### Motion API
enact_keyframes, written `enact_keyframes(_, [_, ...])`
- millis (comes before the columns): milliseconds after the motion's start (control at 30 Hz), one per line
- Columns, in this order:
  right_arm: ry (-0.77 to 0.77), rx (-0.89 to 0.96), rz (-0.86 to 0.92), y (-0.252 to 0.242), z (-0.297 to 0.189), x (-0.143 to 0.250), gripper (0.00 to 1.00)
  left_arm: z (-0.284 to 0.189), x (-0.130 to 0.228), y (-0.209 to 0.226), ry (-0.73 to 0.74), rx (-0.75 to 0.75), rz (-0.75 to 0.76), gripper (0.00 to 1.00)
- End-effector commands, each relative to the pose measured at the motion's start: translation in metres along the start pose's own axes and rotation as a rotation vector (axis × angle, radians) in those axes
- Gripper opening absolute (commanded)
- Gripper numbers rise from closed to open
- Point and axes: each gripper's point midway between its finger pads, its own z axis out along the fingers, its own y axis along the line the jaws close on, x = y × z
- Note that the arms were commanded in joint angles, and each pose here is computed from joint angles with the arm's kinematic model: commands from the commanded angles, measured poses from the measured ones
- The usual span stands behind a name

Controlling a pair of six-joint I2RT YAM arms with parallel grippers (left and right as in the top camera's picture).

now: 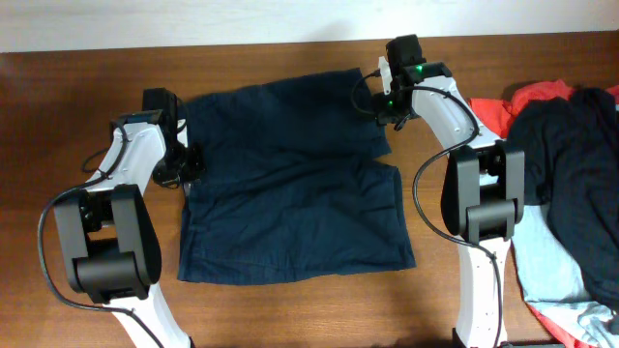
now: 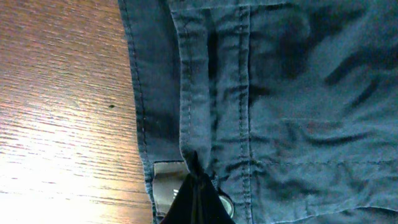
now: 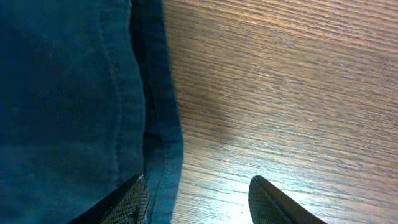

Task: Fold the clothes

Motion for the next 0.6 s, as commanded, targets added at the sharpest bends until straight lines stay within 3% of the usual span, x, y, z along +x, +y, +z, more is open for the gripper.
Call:
enact_keyframes(0, [-0.003,-0.023,0.014,0.004,0.002,-0.001,0.57,0.003,0.006,0.0,0.022,-0.003,-0.005,0.01])
enact_keyframes(567, [-0.011,0.037,0.031,-0.016,0.008,-0.002,0.58,0.003,0.006,0.002,0.02,-0.015,-0.007,0.0])
